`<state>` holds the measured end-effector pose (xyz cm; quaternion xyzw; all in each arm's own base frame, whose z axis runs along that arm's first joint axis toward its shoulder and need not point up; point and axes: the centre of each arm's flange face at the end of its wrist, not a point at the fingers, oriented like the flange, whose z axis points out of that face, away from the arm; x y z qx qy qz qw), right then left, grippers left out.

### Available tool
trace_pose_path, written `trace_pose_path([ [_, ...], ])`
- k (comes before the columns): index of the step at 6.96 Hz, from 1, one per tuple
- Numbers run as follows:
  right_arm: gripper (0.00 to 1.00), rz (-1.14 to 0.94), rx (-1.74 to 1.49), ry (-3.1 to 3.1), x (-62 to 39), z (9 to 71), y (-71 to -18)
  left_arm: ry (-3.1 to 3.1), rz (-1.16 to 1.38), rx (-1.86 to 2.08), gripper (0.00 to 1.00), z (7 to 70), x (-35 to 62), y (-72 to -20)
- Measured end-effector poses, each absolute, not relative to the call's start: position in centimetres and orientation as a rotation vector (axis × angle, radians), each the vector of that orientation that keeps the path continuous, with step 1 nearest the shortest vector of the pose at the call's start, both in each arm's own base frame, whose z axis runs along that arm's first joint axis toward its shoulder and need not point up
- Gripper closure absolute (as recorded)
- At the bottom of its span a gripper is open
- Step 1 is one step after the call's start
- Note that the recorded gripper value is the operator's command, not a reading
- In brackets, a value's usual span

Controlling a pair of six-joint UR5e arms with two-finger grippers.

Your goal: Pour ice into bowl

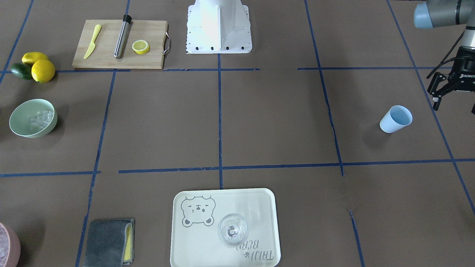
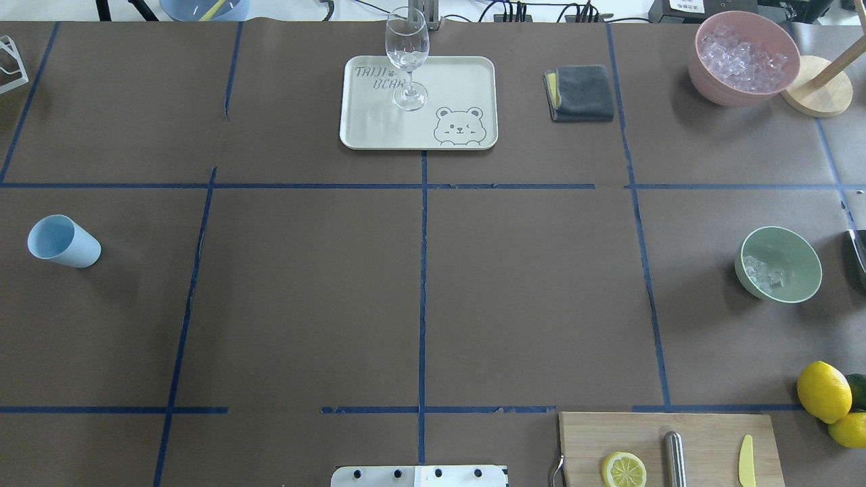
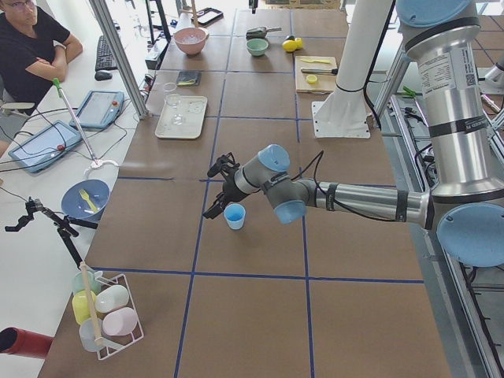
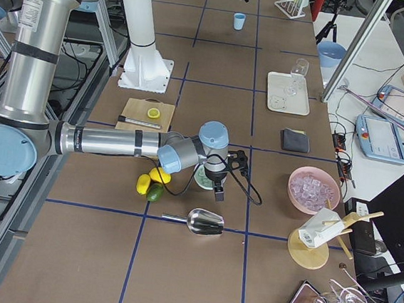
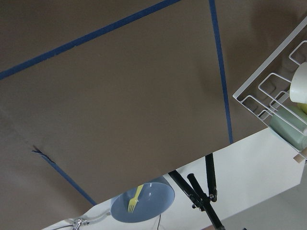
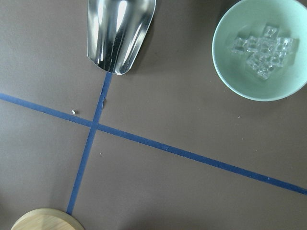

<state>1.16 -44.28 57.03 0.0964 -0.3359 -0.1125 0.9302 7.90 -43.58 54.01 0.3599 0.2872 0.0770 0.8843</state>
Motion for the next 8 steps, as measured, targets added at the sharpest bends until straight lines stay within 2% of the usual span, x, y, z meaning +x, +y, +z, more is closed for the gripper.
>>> trace_pose_path([
  [4, 0.00, -0.197, 0.147, -0.769, 3.7, 57.3, -43.4, 0.596, 0.284, 0.416, 0.00, 56.8, -2.2, -46.3],
  [8, 0.00, -0.169, 0.104, -0.779, 3.8, 59.4, -43.5, 0.729, 0.195, 0.198, 0.00, 60.7, -8.6, -46.3],
])
